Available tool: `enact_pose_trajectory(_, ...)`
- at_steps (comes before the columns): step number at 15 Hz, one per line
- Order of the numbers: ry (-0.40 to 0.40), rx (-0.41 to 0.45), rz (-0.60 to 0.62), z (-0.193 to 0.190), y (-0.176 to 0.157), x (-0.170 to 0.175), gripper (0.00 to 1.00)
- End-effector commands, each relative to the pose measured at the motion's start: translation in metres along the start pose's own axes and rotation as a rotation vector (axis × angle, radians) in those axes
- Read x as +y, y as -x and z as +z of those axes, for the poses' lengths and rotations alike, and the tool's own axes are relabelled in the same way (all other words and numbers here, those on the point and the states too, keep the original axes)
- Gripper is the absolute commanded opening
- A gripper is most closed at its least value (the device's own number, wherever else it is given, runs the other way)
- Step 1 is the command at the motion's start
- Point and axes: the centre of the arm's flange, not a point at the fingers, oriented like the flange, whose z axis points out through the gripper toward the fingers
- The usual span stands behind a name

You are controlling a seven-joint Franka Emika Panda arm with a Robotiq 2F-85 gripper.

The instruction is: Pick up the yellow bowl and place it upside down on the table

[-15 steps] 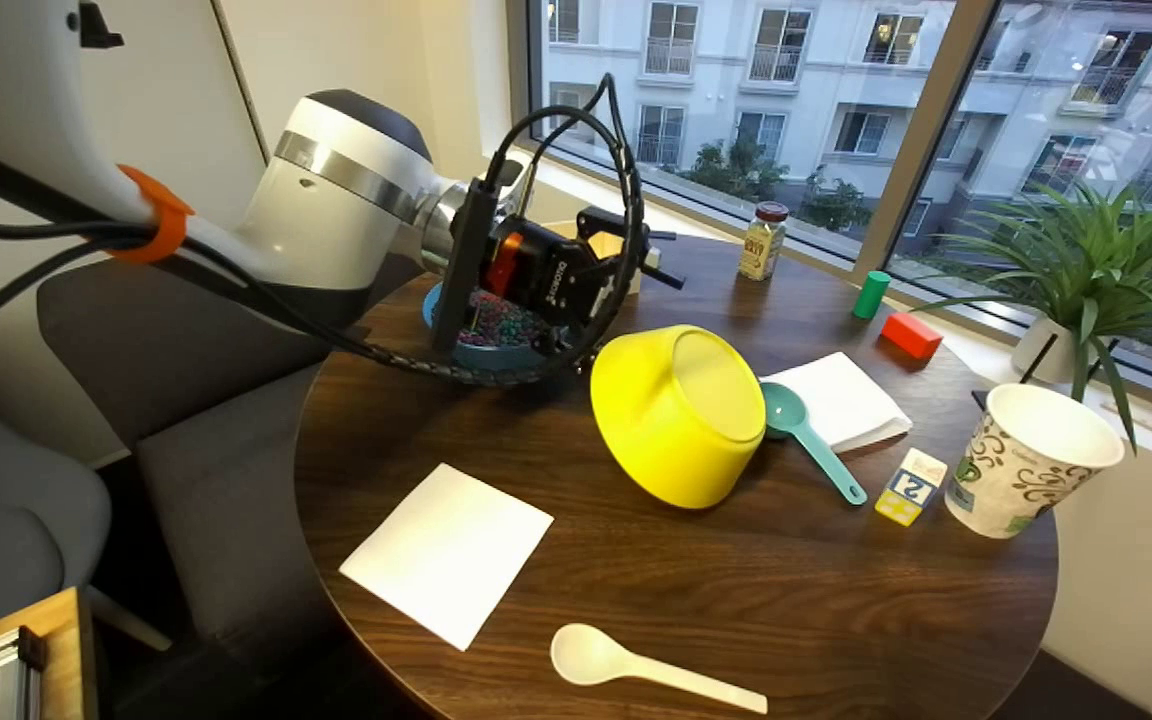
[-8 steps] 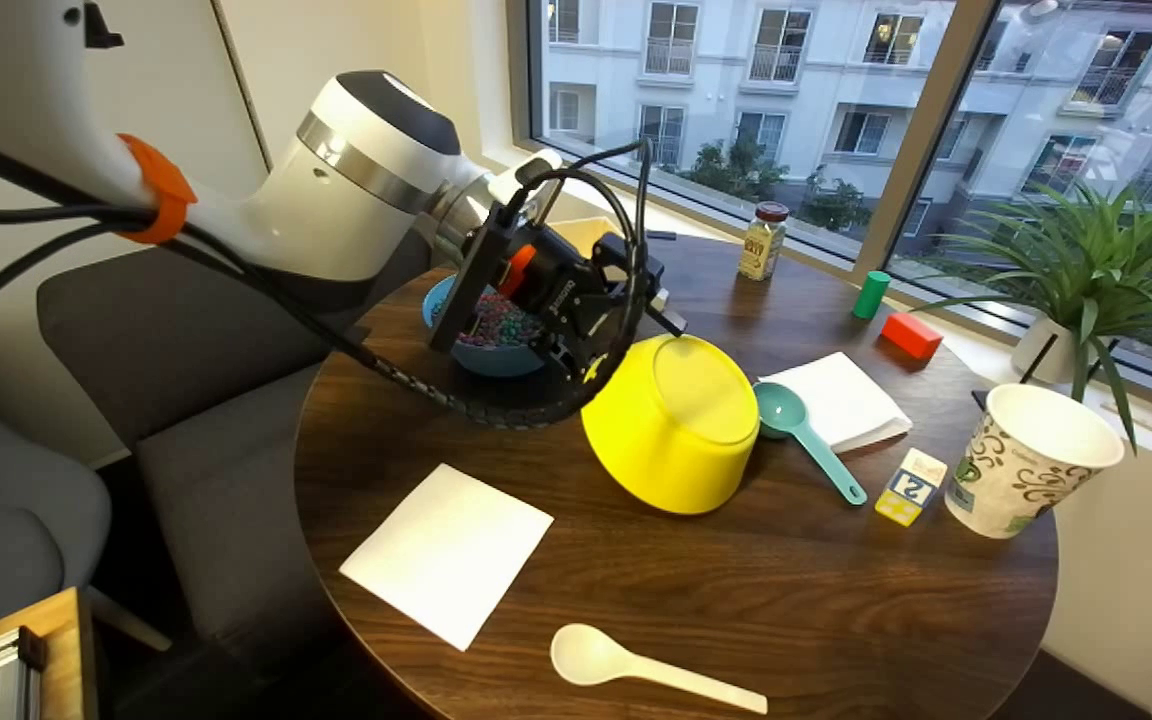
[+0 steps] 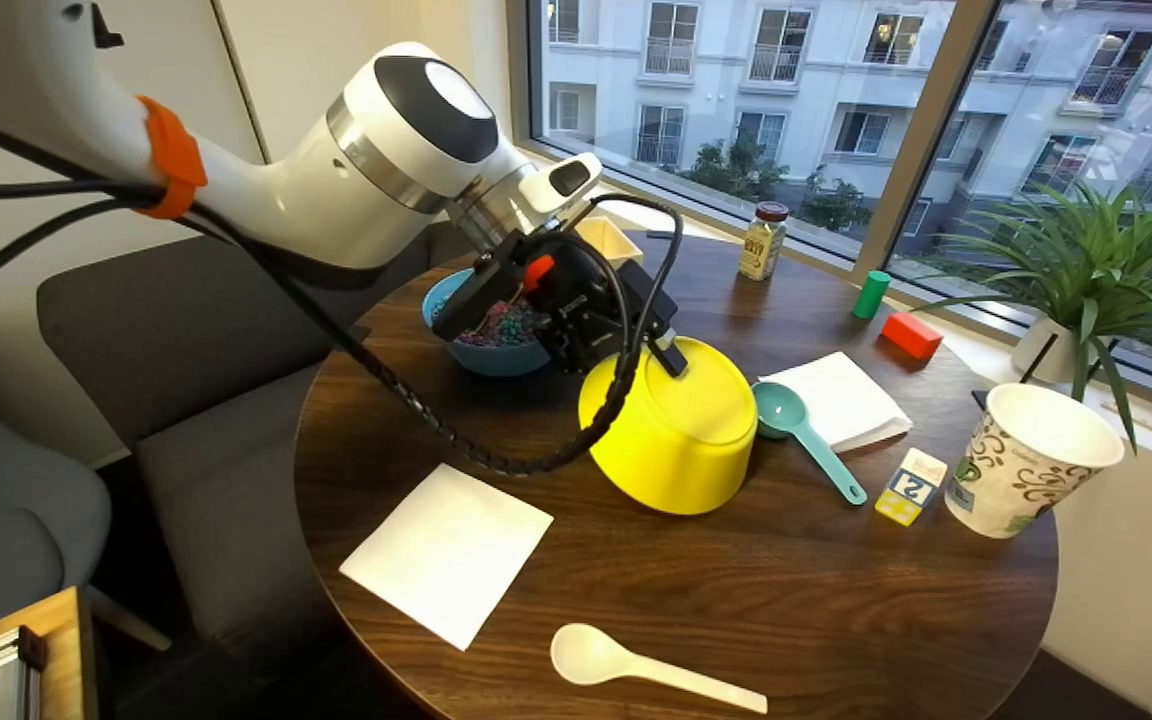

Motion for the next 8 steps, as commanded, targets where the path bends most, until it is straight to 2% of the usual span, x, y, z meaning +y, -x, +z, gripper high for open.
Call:
enact_pose_trajectory(1,-0.11,-0.013,0.106,0.003,-0.004,0.01,1.0)
enact_pose_trajectory(3,-0.159,-0.02,0.153,0.004,-0.005,0.018,1.0)
enact_pose_trajectory(8,-0.213,-0.019,0.225,0.005,-0.009,0.03,1.0)
